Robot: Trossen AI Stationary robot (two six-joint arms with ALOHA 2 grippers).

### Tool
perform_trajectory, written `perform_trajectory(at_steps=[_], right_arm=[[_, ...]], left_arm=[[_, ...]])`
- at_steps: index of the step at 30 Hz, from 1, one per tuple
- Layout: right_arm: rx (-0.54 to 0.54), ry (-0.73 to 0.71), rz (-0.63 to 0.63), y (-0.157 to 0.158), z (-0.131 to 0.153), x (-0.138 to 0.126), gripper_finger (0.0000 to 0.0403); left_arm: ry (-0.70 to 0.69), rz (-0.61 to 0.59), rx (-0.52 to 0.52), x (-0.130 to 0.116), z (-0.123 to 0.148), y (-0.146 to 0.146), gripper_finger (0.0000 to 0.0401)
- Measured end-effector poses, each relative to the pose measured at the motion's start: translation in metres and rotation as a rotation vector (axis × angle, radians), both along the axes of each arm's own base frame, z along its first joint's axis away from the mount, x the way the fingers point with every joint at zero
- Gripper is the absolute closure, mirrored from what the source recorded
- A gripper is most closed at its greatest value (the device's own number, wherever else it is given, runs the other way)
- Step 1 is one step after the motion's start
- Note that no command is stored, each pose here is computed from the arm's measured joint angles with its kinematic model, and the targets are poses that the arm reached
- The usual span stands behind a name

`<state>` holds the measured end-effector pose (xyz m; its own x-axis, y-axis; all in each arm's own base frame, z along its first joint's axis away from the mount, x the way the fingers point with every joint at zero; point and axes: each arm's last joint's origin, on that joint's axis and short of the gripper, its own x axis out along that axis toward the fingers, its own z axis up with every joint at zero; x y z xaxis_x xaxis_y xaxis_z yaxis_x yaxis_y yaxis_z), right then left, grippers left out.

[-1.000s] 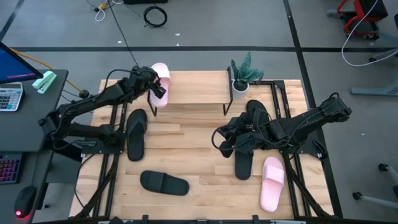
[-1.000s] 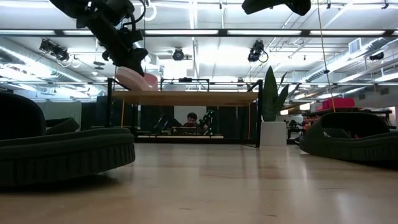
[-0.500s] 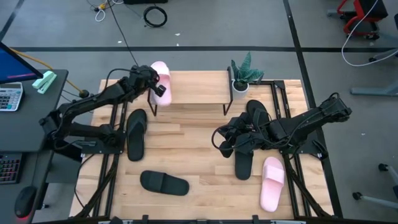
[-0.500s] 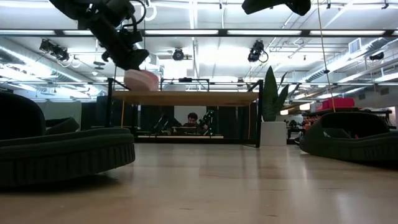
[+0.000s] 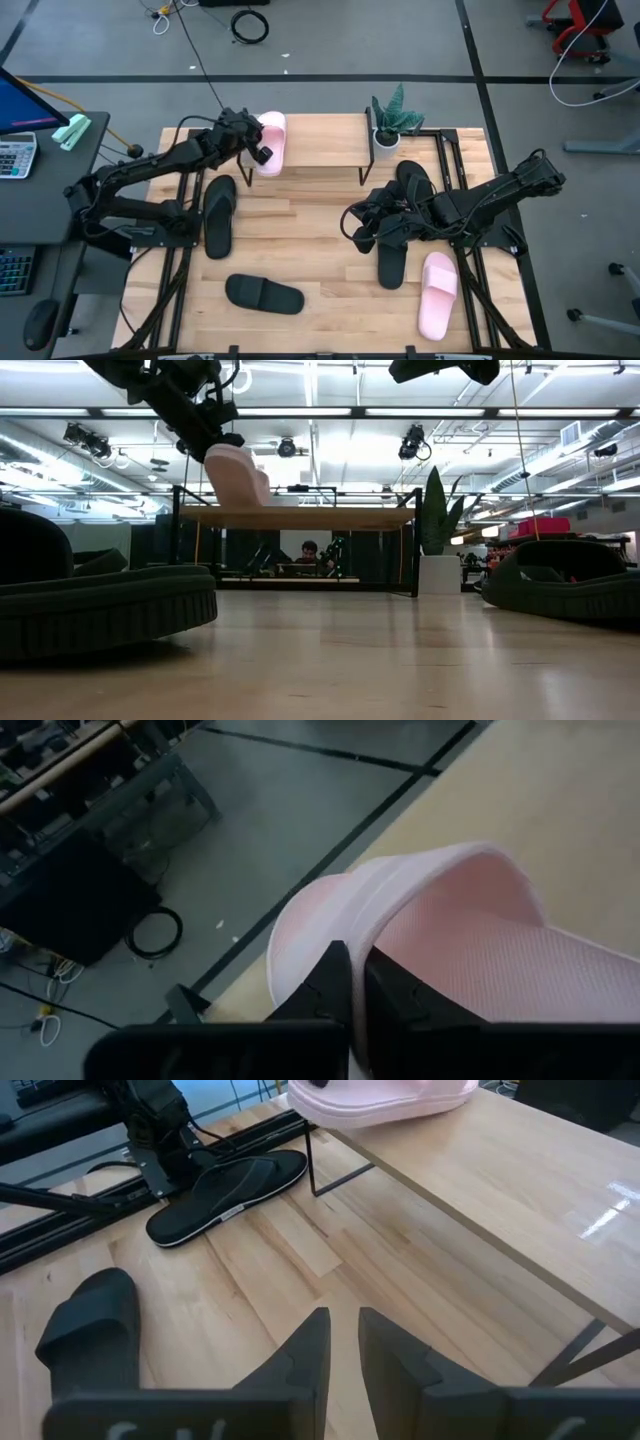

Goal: Pick and place slides into the shelf
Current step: Put the left pink slipper on the shelf

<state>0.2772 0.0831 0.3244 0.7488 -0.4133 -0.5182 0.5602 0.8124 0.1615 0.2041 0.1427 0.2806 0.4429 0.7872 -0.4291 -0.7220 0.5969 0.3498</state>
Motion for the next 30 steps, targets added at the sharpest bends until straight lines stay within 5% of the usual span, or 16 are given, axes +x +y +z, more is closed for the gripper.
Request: perform_trajectory(at_steps=[12,20,30], right_arm=[[0.0,0.0,0.0,0.0,0.0,0.0,0.034],[0.006,-0.003,-0.004,0.0,0.0,0.0,0.034],[0.007,-0.004,-0.004,0.0,0.0,0.0,0.034]], left_arm=[[0.076,0.105,-0.012,-0.013,-0.004,0.011,0.0384],[0.14,0.098,-0.024,-0.015,-0.008,0.01,0.0298],[0.059,0.095,-0.096,-0.01,-0.01,0.001,0.022]])
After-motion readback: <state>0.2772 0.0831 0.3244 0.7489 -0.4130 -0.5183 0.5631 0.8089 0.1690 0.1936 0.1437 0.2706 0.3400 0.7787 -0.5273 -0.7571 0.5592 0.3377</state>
